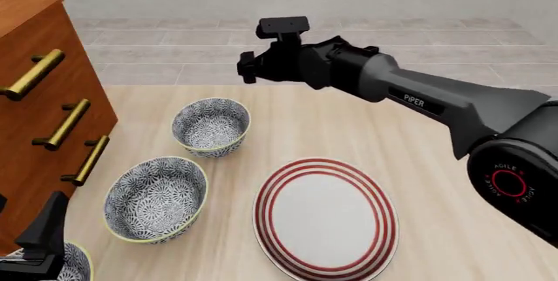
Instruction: Pick up the bowl and put it in the front on the plate.
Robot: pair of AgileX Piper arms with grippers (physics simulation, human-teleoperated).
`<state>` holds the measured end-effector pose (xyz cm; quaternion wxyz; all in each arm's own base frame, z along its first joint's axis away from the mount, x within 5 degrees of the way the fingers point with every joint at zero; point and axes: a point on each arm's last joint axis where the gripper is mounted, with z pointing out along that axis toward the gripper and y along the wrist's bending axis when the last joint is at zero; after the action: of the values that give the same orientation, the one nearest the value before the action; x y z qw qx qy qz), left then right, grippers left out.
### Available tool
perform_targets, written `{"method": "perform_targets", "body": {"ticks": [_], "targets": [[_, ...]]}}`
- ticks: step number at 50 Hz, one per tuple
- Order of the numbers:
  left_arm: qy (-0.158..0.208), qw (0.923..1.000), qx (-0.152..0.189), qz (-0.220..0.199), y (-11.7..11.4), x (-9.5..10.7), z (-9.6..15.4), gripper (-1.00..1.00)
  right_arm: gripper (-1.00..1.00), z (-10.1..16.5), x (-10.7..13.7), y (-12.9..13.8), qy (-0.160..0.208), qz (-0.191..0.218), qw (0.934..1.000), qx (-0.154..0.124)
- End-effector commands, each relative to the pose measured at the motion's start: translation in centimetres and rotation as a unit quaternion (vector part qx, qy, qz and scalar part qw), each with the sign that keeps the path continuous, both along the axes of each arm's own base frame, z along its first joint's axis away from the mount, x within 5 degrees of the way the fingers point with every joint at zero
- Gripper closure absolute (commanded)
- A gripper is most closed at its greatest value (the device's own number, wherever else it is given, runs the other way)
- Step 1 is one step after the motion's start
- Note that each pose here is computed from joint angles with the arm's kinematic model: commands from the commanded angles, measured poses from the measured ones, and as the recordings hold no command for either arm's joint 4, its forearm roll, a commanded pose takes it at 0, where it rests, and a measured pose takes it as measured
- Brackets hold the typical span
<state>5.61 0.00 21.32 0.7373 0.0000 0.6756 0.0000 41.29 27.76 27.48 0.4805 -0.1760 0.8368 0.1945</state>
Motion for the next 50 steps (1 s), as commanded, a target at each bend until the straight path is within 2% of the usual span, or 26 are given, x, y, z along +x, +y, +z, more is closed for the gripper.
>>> {"method": "perform_targets", "body": {"ticks": [1,50], "targets": [[0.0,1.0,0.0,0.0,0.0,0.0,0.0,-1.0,-1.0,-1.3,0.7,0.8,0.007,0.002,1.0,-0.002],[0.0,1.0,0.0,0.0,0.0,0.0,0.0,-1.0,-1.0,-6.1,3.3,2.1,0.037,-0.012,0.9993,0.0]]}}
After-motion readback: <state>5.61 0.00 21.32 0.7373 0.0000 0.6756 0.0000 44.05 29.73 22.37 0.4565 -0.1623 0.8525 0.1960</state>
